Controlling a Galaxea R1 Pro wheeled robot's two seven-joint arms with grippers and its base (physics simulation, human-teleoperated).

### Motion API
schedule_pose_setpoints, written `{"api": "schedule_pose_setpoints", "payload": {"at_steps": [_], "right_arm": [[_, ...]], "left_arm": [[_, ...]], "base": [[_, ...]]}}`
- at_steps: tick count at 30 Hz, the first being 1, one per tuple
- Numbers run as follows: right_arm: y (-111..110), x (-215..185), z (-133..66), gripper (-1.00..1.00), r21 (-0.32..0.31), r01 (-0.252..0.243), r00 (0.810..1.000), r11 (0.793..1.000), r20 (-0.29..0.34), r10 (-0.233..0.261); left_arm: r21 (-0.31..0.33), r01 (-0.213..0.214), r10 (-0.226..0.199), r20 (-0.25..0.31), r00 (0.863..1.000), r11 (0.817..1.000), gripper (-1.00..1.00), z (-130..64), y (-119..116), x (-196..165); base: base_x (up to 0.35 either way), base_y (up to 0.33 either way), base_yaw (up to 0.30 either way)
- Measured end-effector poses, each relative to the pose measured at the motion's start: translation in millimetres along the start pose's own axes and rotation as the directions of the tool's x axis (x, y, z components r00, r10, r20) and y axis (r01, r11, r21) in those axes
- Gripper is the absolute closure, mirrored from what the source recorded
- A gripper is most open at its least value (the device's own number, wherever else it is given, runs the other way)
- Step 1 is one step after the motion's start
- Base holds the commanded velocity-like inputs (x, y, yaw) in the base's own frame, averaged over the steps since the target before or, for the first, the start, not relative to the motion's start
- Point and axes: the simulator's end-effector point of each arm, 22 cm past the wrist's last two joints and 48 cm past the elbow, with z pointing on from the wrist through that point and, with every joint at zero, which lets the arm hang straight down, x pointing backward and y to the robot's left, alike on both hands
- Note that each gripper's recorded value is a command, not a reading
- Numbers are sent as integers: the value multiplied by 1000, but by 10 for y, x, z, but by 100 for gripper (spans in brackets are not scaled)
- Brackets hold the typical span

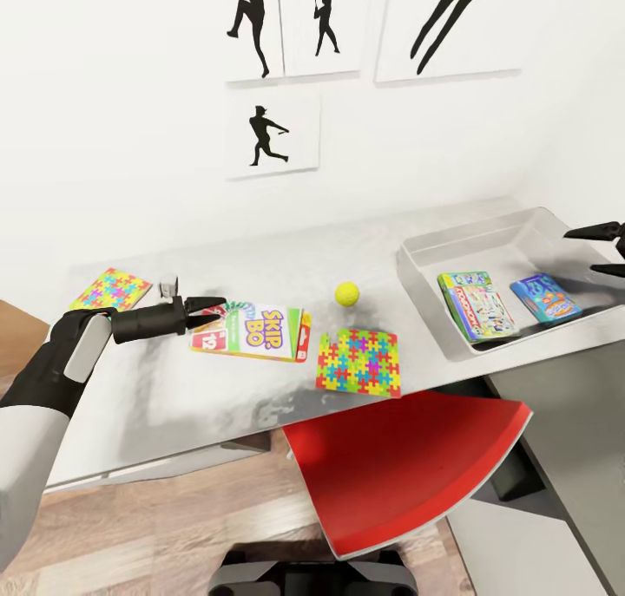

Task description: Put all the toys in the child's room - the three board games (two on the bed and one on the table), the two jigsaw puzzles on the table, and the tennis ball on the table - inside the toy box on the table in the child's room.

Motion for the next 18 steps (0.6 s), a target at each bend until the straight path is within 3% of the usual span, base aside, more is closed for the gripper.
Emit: {"api": "schedule_pose_setpoints", "payload": {"at_steps": [18], "right_arm": [[80,29,-15,-100,-25,-8,1000,1000,-8,8]], "left_arm": [[18,7,-7,7,1000,1000,-100,-12,-63,-6]], "base": [[0,0,0]]}}
